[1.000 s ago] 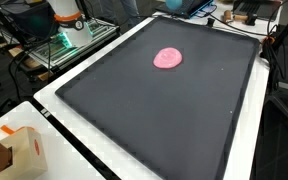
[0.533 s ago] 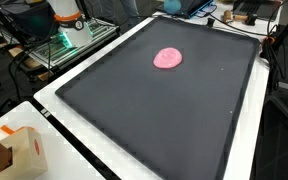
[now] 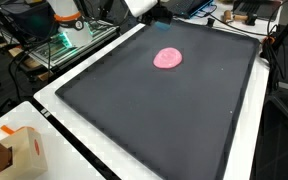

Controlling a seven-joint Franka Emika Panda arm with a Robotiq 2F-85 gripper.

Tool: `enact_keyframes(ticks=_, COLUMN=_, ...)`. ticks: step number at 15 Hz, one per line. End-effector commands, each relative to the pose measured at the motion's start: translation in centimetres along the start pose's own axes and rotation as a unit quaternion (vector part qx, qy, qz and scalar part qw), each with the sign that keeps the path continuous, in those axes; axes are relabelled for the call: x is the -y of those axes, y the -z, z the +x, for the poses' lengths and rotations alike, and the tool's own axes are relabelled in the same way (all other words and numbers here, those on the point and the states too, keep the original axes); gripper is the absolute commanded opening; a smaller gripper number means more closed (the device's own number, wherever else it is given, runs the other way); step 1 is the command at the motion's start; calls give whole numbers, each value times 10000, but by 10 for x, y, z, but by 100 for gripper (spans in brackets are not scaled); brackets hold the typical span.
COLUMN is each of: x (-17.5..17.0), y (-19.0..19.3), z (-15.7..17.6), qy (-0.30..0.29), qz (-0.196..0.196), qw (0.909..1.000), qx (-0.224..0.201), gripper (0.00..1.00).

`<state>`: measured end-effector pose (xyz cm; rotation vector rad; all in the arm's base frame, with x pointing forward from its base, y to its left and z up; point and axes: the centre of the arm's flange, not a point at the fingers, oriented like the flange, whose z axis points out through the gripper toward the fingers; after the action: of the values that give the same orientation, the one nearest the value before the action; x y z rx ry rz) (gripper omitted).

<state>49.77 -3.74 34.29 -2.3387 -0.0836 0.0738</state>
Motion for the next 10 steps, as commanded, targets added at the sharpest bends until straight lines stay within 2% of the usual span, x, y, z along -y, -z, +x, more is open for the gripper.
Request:
enact_keyframes(ticks=1, x=-32, y=-17, z=3, qy=-183, qz=264, qw=9991, qx=-284, gripper=26)
enact_keyframes(ticks=10, x=-77, y=-41, z=14, qy=-537, qz=458, qw=9949, qx=-714, gripper=26)
